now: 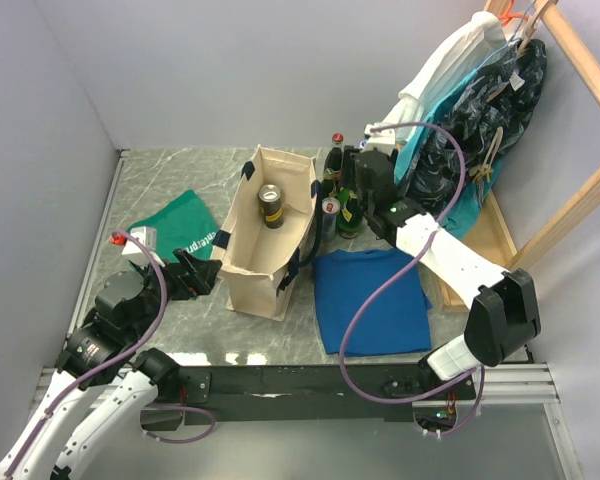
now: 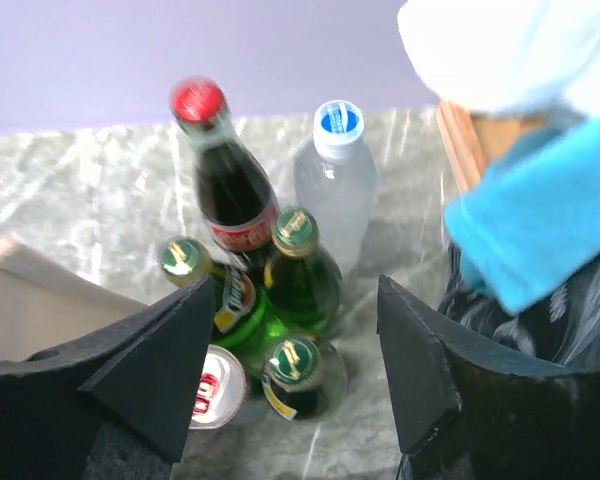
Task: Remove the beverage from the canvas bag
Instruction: Place the drink at the center of the board, then take out the drink from the canvas bag.
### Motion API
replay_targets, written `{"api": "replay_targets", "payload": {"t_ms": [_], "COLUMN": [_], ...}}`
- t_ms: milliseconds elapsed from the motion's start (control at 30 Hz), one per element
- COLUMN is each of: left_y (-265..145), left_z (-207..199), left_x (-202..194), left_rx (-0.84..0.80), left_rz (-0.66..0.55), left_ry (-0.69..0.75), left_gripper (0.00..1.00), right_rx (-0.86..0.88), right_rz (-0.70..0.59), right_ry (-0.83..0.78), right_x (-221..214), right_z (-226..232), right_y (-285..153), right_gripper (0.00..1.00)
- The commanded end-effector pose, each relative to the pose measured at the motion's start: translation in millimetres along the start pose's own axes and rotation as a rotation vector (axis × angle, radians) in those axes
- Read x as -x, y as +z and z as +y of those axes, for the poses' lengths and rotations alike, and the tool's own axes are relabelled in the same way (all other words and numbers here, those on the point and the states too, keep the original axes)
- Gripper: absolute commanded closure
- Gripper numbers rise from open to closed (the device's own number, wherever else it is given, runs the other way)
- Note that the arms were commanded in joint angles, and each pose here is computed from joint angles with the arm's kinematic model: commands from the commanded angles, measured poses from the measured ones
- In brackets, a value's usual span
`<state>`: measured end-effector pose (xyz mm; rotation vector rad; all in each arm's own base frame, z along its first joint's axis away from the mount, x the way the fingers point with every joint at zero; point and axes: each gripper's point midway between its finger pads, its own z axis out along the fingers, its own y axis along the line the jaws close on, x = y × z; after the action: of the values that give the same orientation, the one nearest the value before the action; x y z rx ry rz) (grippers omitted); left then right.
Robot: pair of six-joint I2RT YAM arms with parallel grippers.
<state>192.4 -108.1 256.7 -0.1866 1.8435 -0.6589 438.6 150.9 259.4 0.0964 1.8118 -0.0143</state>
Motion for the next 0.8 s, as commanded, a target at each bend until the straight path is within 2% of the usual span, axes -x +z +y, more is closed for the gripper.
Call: {"api": "replay_targets", "payload": {"t_ms": [0,67,267,400,600,767], "left_y": [-2,-1,-4,-8,-10,-10], "left_z": [-14,-14,-16,-20,-19,-19], "left_x": [12,11,12,16,17,18], "left_rx": [-0.067,-0.069,-0.084,-0.110,-0.109,-0.110], "left_rz": [-0.040,-0.033,-0.040,-0.062,-0.072,-0.073], "left_ry": [0.014,0.015,0.018,0.017,0.014,0.013], "left_gripper": [0.04,0.04,0.04,0.04,0.03,0.04], "right_rx": [0.060,0.085,0.139,0.275,0.481,0.562], "right_rz": [-0.069,-0.003,0.003,0.003,0.041,0.070], "right_ry": [-0.021,-0.074,-0.134,-0.145,-0.187,-0.184], "right_x": [65,58,83,97,88,79], "right_z": [8,13,30,63,122,155], "right_y": [-25,-28,-48,-69,-96,-97], "right_gripper": [0.26,0.25,0.22,0.21,0.20,0.19]}}
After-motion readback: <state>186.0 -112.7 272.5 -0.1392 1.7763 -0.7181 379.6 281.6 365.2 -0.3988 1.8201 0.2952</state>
